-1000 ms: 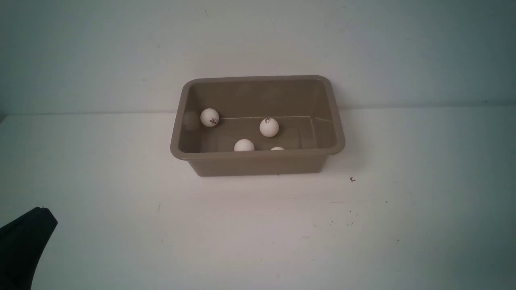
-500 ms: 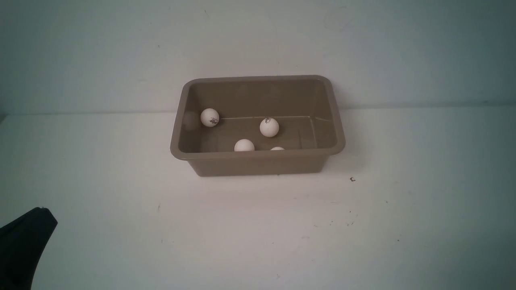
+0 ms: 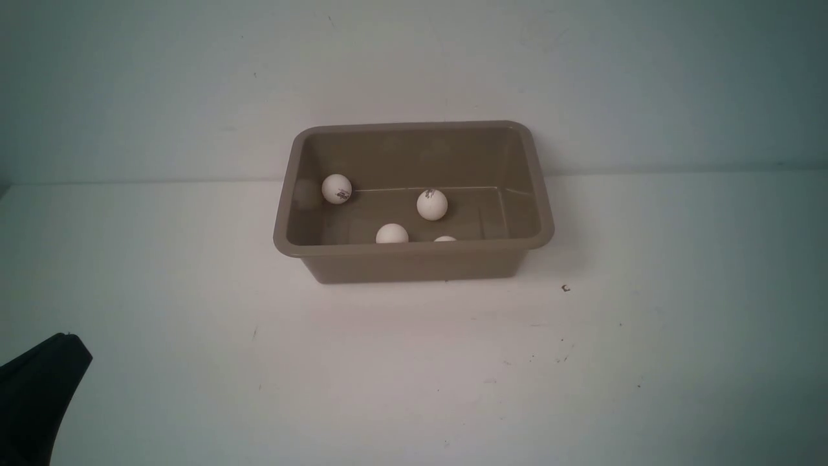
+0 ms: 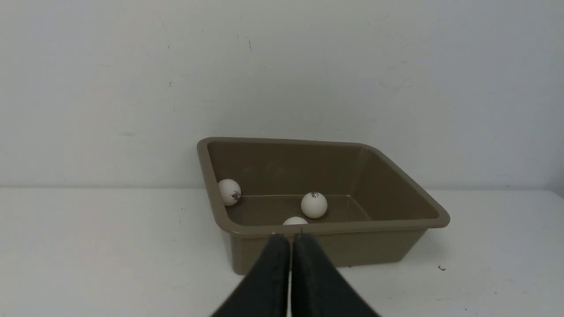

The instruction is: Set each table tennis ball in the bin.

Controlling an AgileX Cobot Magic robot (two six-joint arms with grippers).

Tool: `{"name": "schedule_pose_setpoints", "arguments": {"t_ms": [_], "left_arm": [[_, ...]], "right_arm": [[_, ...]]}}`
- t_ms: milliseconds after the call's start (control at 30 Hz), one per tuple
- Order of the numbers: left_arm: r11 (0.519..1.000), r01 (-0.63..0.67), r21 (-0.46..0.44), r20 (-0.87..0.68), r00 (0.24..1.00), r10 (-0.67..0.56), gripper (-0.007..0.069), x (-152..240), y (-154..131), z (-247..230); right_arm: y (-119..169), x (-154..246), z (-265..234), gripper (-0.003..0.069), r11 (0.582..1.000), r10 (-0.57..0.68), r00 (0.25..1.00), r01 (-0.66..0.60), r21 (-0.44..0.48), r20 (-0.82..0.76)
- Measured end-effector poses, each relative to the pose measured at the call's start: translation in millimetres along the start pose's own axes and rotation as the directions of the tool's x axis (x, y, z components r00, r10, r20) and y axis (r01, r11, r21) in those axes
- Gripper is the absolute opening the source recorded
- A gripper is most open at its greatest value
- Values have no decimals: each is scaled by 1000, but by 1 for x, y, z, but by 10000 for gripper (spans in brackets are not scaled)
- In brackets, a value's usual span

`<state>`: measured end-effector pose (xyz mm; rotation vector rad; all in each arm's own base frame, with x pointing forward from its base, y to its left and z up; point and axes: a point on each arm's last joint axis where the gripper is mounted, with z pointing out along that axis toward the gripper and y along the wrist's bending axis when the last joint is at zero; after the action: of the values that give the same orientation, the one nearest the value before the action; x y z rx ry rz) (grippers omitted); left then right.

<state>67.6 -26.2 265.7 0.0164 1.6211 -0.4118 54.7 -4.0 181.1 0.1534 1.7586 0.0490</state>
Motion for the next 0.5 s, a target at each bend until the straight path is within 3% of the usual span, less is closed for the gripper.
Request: {"name": "schedule_pose_setpoints", "arguments": {"t_ms": [267, 333, 367, 500], "left_arm": [[1000, -24, -10, 2, 1000, 24, -4, 0, 1, 0], [994, -97, -41, 1, 995, 97, -4, 1, 4, 0], [975, -199, -97, -5, 980, 200, -4, 5, 11, 1], [921, -326, -215, -21, 944, 329, -4, 13, 25, 1]], "right_arm": [[0, 0, 0, -10, 1000, 0, 1000, 0, 0, -1], [0, 0, 0, -10, 1000, 0, 1000, 0, 0, -1], [0, 0, 0, -10, 1000, 0, 1000, 0, 0, -1], [0, 0, 0, -10, 1000, 0, 1000, 0, 0, -1]]}}
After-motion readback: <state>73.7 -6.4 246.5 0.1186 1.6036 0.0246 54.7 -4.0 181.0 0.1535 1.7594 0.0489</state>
